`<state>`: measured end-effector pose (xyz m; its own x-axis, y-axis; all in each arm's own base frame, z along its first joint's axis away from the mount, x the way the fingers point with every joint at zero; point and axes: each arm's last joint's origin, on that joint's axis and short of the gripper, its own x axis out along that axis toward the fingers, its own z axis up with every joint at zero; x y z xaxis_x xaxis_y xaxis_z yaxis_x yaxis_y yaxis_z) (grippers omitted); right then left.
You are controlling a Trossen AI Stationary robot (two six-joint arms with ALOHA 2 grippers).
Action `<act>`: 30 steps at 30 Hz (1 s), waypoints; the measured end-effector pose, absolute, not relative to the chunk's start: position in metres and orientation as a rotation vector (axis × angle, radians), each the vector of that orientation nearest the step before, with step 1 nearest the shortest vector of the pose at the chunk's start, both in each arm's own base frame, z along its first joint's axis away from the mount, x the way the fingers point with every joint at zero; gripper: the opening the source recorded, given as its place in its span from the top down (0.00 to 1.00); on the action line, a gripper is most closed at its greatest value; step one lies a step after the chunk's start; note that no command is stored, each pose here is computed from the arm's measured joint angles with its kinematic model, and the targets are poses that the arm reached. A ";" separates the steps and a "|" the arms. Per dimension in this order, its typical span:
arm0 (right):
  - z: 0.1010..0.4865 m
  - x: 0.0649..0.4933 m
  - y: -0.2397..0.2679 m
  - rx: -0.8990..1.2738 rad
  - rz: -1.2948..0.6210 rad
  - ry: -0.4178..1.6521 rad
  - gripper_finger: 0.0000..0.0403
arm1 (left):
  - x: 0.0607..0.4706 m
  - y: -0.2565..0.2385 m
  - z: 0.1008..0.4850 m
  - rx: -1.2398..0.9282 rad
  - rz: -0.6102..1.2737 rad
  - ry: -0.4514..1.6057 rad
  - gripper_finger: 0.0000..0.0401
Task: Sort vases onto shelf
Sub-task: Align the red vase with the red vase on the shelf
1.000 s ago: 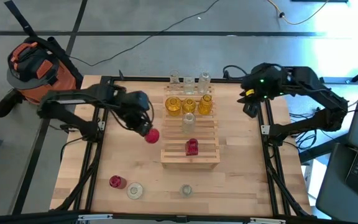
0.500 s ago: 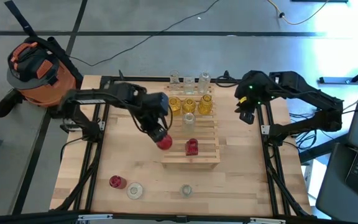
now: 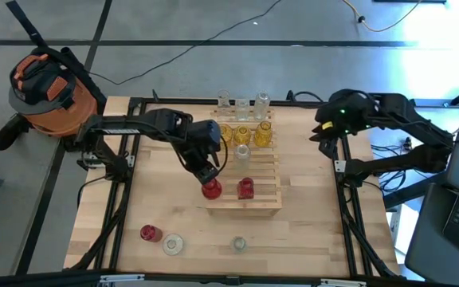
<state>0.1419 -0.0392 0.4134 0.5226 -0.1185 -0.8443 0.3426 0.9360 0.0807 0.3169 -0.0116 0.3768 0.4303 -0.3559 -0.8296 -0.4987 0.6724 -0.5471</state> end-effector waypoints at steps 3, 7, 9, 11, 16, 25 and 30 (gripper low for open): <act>0.416 0.136 -0.038 0.255 -0.303 0.964 0.78 | 0.319 -0.011 0.377 -0.859 0.098 1.139 0.87; 0.418 0.131 -0.037 0.257 -0.308 0.947 0.78 | 0.321 -0.011 0.378 -0.849 0.103 1.110 0.84; 0.418 0.130 -0.036 0.262 -0.311 0.944 0.78 | 0.321 -0.010 0.378 -0.850 0.105 1.110 0.82; 0.418 0.130 -0.036 0.274 -0.318 0.942 0.78 | 0.321 -0.008 0.378 -0.865 0.117 1.107 0.80; 0.418 0.130 -0.036 0.275 -0.318 0.943 0.78 | 0.316 -0.001 0.386 -0.906 0.145 1.061 0.77; 0.416 0.132 -0.037 0.274 -0.318 0.941 0.78 | 0.281 0.001 0.399 -0.904 0.319 1.094 0.79; 0.408 0.137 -0.038 0.276 -0.319 0.952 0.78 | 0.282 -0.007 0.374 -0.816 0.377 1.278 0.86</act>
<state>0.1368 -0.0384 0.4084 0.5396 -0.1444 -0.8294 0.3840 0.9190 0.0898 0.2815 -0.0068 0.3745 0.2784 -0.1823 -0.9430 -0.6648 0.6721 -0.3262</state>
